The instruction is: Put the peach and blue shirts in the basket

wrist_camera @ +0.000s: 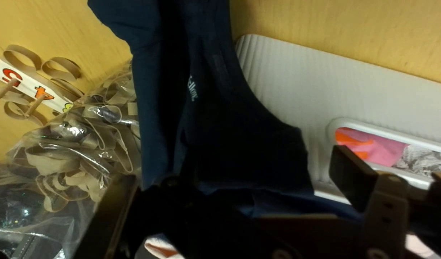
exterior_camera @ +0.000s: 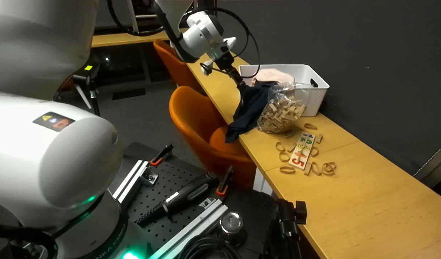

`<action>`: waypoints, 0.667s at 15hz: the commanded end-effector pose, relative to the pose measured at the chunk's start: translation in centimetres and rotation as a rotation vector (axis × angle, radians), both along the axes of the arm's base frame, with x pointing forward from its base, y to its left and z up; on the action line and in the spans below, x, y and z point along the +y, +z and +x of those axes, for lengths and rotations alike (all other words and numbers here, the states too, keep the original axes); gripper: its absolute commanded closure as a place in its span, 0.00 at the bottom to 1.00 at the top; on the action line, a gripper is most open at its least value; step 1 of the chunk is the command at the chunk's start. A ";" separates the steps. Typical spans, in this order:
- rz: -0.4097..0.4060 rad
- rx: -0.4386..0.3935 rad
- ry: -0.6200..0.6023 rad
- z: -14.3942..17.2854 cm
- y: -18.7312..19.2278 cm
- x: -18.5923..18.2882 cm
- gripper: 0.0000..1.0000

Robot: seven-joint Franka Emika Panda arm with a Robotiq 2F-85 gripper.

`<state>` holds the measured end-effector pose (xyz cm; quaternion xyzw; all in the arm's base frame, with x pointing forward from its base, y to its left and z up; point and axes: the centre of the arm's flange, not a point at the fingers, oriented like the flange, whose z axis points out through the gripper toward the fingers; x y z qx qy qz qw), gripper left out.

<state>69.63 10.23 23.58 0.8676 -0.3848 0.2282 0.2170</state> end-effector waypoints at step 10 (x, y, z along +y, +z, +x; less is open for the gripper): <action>0.008 -0.012 0.037 -0.9 0.5 2.6 1.00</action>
